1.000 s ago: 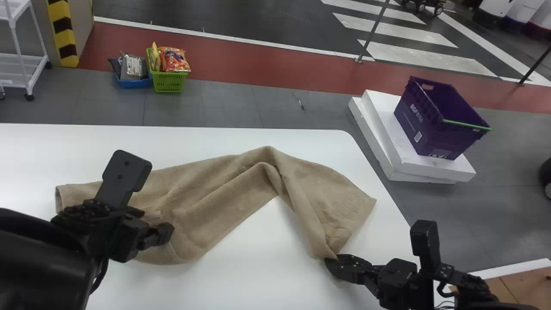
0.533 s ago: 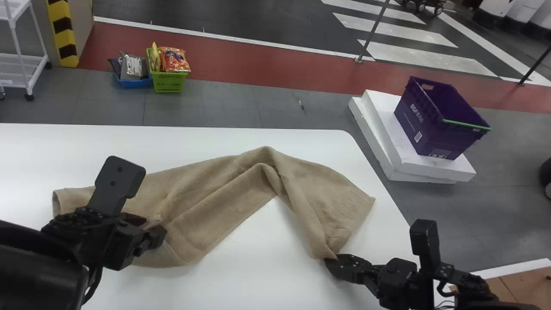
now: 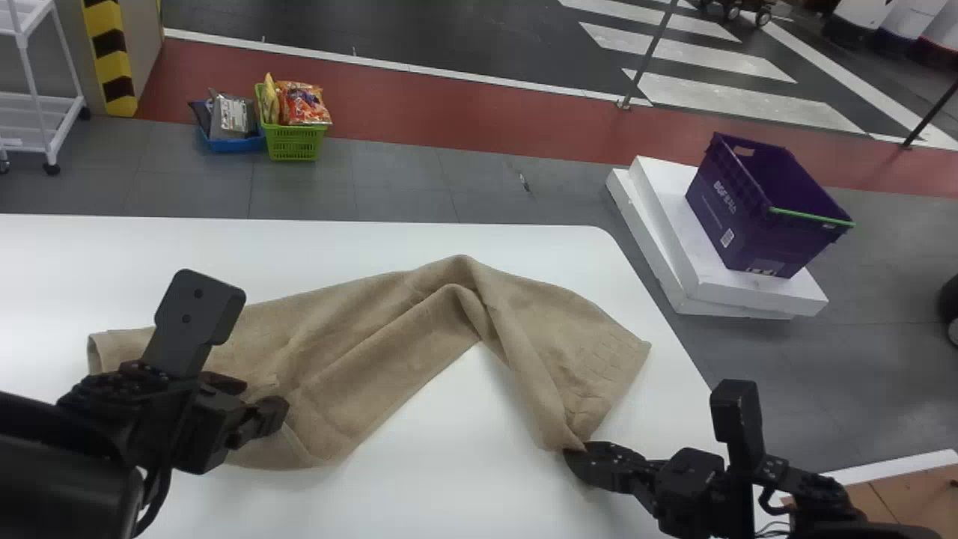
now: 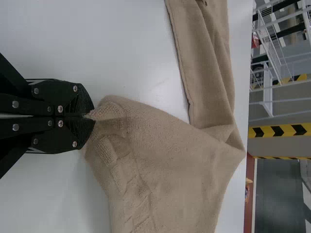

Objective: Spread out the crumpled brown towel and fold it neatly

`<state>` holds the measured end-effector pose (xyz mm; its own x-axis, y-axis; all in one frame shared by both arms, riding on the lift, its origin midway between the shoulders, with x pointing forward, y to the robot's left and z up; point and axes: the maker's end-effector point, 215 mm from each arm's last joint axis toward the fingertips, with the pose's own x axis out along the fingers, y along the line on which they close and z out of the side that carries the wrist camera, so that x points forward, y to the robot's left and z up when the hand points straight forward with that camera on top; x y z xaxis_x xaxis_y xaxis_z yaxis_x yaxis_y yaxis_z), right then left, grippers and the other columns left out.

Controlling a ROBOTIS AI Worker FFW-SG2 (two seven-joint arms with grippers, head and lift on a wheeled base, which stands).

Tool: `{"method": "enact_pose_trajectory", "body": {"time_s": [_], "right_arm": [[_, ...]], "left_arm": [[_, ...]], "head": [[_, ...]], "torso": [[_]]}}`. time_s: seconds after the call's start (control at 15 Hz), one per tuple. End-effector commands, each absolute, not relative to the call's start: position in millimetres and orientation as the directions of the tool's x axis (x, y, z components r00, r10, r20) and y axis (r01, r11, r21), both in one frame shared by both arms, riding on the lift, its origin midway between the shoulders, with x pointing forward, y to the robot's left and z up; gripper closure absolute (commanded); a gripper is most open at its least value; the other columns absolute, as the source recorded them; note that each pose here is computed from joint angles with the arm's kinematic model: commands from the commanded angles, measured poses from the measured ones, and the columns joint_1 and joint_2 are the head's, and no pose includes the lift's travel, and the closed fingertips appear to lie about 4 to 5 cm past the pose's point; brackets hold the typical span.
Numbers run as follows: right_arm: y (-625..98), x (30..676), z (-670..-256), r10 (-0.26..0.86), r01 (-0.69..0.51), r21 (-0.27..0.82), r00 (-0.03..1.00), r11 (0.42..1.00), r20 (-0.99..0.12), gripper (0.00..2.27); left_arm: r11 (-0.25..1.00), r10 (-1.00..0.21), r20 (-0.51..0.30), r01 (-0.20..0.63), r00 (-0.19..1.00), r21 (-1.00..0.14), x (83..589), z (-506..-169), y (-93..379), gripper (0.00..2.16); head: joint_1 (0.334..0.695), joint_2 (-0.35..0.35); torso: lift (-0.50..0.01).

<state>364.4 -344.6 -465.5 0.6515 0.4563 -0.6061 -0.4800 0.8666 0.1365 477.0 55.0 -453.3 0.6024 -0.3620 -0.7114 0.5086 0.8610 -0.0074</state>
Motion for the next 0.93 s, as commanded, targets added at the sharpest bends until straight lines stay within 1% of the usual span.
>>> {"method": "enact_pose_trajectory", "body": {"time_s": [0.0, 0.4, 0.47, 0.53, 0.6, 0.73, 0.8, 0.87], "right_arm": [[-346, 364, -466, 0.454, -0.478, 0.136, 0.651, 0.868, -0.608, 1.42], [-348, 364, -468, 0.454, -0.476, 0.140, 0.648, 0.868, -0.611, 1.42], [-348, 364, -469, 0.455, -0.475, 0.142, 0.648, 0.868, -0.611, 1.42], [-348, 364, -470, 0.456, -0.478, 0.142, 0.646, 0.867, -0.612, 1.42], [-348, 364, -469, 0.456, -0.478, 0.141, 0.647, 0.867, -0.611, 1.42], [-347, 364, -469, 0.457, -0.479, 0.142, 0.646, 0.866, -0.611, 1.42], [-348, 364, -469, 0.456, -0.478, 0.141, 0.647, 0.867, -0.611, 1.42], [-348, 364, -469, 0.455, -0.477, 0.141, 0.648, 0.868, -0.611, 1.42]], "left_arm": [[0.861, -0.363, -0.710, 0.509, 0.603, -0.008, 478, -453, 55, 0.70], [0.869, -0.355, -0.718, 0.494, 0.599, -0.017, 472, -444, 63, 0.70], [0.872, -0.349, -0.720, 0.488, 0.600, -0.016, 472, -445, 66, 0.76], [0.874, -0.346, -0.721, 0.485, 0.601, -0.016, 472, -445, 68, 1.14], [0.876, -0.345, -0.722, 0.482, 0.599, -0.018, 471, -447, 70, 1.33], [0.873, -0.351, -0.723, 0.487, 0.596, -0.022, 470, -447, 68, 1.34], [0.873, -0.351, -0.724, 0.487, 0.594, -0.023, 470, -447, 68, 1.39], [0.875, -0.348, -0.723, 0.484, 0.596, -0.022, 469, -447, 69, 1.39]], "head": [[0.695, -0.350], [0.695, -0.350], [0.695, -0.350], [0.695, -0.350], [0.695, -0.350], [0.695, -0.350], [0.695, -0.350], [0.695, -0.350]], "torso": [[-0.126], [-0.126], [-0.126], [-0.126], [-0.126], [-0.126], [-0.126], [-0.126]]}}
